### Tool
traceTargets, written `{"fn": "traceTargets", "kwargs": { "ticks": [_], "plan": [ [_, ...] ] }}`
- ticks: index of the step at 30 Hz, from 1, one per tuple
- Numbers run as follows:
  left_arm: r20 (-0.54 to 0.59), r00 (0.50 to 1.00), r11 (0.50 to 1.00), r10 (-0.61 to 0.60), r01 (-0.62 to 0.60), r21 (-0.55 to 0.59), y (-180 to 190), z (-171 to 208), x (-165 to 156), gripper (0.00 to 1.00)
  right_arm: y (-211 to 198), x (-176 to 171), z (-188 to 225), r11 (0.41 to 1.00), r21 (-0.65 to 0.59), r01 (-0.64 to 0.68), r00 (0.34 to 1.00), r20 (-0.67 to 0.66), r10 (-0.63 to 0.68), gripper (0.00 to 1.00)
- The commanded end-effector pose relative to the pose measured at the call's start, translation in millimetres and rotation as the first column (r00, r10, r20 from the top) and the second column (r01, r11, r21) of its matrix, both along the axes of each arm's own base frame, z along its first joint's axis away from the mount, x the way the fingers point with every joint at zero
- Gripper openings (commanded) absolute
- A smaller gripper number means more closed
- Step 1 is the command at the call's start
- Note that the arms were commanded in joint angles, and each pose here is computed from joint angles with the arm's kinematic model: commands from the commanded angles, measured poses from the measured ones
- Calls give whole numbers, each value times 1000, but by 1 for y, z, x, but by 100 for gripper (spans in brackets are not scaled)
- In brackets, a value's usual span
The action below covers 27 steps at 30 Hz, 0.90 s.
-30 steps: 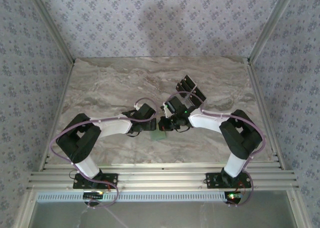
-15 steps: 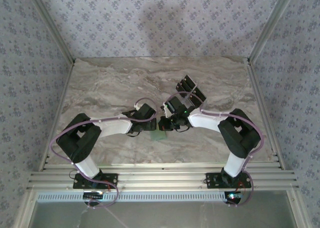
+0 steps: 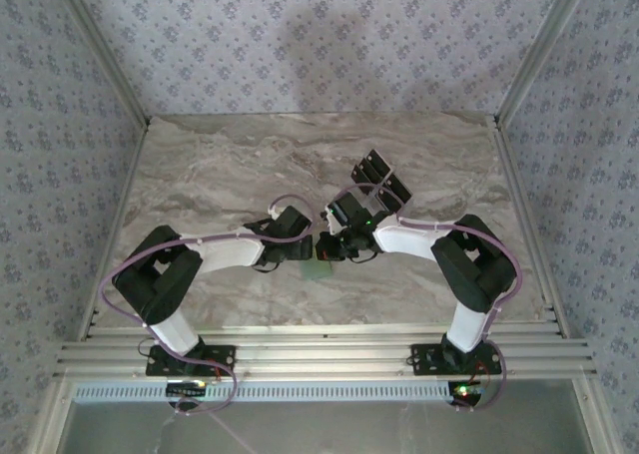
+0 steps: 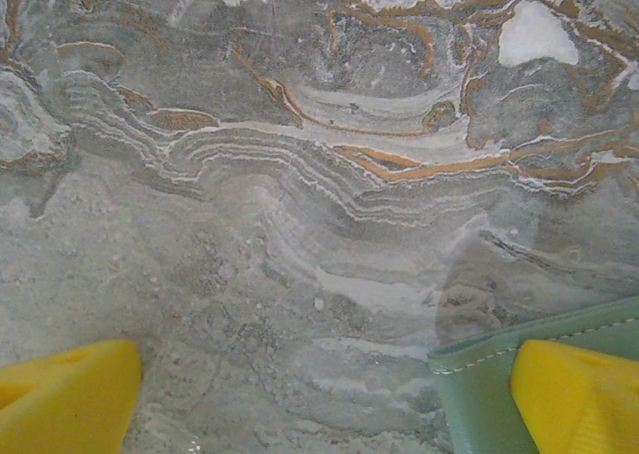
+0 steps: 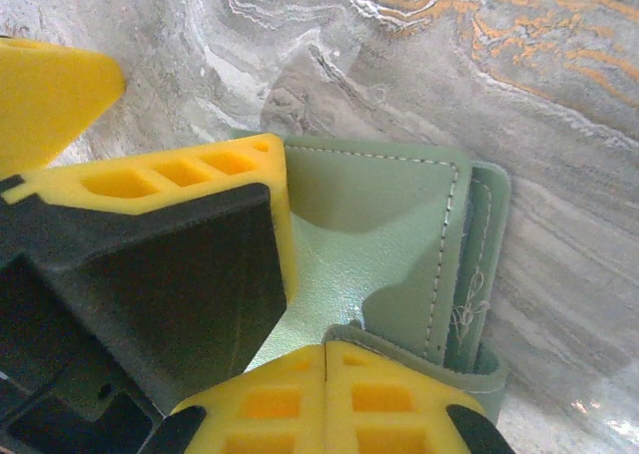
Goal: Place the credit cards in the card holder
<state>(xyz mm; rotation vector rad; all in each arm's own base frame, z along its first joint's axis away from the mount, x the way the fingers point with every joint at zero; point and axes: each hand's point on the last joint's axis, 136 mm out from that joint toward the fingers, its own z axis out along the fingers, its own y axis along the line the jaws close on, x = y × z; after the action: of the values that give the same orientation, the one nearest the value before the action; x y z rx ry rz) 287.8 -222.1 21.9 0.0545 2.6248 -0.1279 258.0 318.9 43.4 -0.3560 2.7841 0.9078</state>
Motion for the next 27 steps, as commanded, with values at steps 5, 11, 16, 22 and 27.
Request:
{"fn": "traceTargets", "kwargs": {
  "ticks": [5, 11, 16, 22, 27],
  "plan": [
    [-182, 983, 993, -38, 57, 103, 19, -47, -42, 97, 8, 8, 16, 999, 31, 12, 999, 31, -13, 0],
    [-183, 982, 993, -40, 60, 102, 18, -47, -42, 97, 6, 12, 21, 999, 42, 27, 998, 54, -29, 0],
    [-184, 982, 993, -40, 59, 102, 19, -47, -43, 97, 7, 13, 27, 998, 53, 32, 997, 66, -35, 0],
    [-185, 982, 993, -40, 60, 102, 18, -47, -43, 97, 8, 15, 24, 998, 53, 33, 998, 60, -36, 0],
    [-187, 981, 993, -43, 62, 102, 18, -47, -43, 97, 8, 12, 16, 999, 41, 29, 999, 43, -31, 0]
  ]
}}
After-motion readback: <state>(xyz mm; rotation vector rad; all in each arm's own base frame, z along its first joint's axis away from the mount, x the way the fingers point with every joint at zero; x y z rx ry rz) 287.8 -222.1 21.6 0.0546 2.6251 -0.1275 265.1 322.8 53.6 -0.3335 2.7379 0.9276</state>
